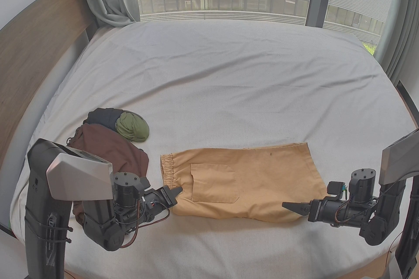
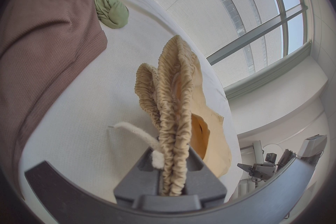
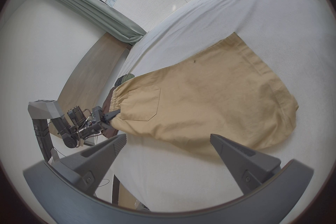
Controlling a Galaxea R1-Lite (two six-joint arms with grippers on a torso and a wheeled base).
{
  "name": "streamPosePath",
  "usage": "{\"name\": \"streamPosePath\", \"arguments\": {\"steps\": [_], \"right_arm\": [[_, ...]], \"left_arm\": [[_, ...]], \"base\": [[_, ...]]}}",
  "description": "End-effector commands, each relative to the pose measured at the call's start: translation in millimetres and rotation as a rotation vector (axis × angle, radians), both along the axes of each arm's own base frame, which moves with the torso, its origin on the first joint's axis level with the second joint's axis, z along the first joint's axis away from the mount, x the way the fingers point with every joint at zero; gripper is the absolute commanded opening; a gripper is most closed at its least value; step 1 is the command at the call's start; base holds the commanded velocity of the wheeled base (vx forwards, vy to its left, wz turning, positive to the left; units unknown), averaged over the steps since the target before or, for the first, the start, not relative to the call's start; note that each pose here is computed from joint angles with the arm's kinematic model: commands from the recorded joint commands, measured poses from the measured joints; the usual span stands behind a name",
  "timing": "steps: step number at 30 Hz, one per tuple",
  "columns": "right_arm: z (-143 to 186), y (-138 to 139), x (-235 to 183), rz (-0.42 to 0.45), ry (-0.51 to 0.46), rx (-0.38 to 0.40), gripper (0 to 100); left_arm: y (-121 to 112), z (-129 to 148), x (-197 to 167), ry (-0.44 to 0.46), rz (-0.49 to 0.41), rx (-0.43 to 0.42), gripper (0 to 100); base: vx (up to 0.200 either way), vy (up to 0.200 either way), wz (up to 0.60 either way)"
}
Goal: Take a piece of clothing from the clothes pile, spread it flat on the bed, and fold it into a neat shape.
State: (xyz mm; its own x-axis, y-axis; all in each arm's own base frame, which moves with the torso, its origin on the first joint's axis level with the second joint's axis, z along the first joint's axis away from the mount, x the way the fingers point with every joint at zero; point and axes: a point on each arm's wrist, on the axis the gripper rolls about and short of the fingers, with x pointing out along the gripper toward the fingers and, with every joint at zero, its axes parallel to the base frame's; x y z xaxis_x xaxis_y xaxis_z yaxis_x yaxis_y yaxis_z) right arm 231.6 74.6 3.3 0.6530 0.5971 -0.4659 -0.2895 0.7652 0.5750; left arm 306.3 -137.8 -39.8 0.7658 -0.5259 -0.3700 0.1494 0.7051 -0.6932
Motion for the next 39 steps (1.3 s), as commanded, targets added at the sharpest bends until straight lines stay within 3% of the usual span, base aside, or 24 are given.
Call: {"name": "streamPosePath", "arguments": {"steps": [1,24,33,39], "right_arm": [[-3.2,-0.7,1.6,-0.005,0.010,-0.001,100],[-3.7,0.9,1.8,0.001,0.010,-0.001,100],[-6.7,1.6,1.6,0.004,0.020,-0.006,100],[-7.1,1.9,1.5,0.005,0.022,-0.007,100]], "left_arm": [[5.4,7.3,-2.6,-0.010,0.007,0.007,0],[68.4,31.8,-24.5,-0.029,0.056,0.122,0],[84.3,32.2,-25.7,-0.041,0.084,0.173,0],[75.1,38.4,-26.5,-0.070,0.051,0.169,0]], "base": [[0.000,0.000,0.00],[0.000,0.000,0.00],[0.000,0.000,0.00],[0.000,0.000,0.00]]}}
